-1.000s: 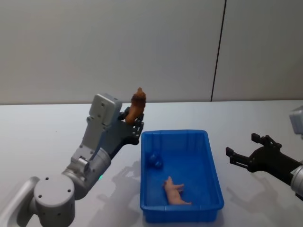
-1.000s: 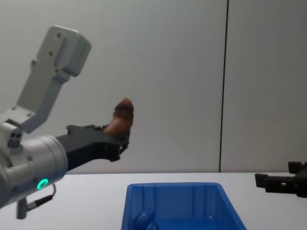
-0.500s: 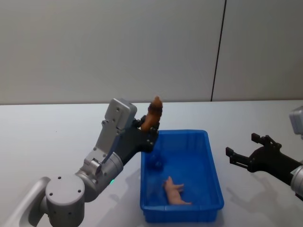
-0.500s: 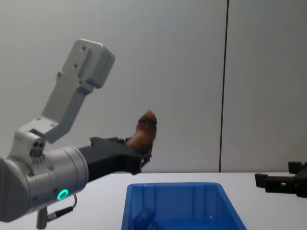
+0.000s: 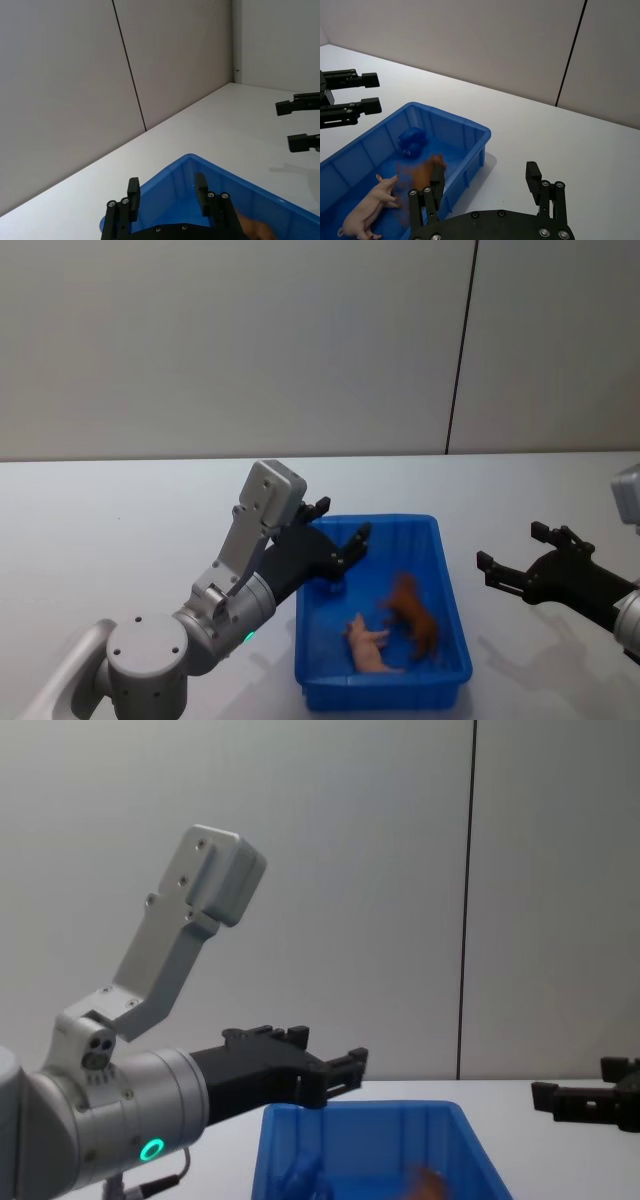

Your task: Pick up the two dolls from the table and place them into the box.

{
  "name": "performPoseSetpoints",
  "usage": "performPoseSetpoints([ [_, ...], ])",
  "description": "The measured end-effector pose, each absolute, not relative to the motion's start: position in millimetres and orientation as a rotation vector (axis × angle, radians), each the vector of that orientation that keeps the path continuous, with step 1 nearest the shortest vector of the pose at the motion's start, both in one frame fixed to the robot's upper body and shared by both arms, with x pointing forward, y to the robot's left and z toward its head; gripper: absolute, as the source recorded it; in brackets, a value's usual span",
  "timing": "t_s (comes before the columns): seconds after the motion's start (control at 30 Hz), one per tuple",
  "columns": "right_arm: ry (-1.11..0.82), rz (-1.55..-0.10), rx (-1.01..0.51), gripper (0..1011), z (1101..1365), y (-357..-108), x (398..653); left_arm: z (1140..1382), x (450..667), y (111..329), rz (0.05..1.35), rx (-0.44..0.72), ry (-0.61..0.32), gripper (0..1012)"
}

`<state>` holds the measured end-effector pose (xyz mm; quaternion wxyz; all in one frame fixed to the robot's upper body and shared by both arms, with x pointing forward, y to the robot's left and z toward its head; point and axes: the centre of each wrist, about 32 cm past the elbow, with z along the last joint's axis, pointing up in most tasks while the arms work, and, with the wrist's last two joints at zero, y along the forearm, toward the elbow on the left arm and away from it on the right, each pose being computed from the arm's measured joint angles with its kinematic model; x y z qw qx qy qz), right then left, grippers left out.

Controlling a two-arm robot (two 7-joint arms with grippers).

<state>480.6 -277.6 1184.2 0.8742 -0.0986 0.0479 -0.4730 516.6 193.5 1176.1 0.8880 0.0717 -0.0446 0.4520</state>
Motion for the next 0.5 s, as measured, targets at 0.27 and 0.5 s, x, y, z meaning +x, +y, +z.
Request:
performPoseSetpoints([
  [0.27, 0.100, -0.988, -0.206, 1001, 1184.2, -277.6, 480.6, 1173.0, 517.5, 191.6, 0.906, 0.117, -0.094, 885],
  [0.5, 0.100, -0.988, -0.206, 1001, 1184.2, -277.7, 480.6, 1173.5, 514.4, 194.3, 0.928, 0.091, -0.122, 1001],
])
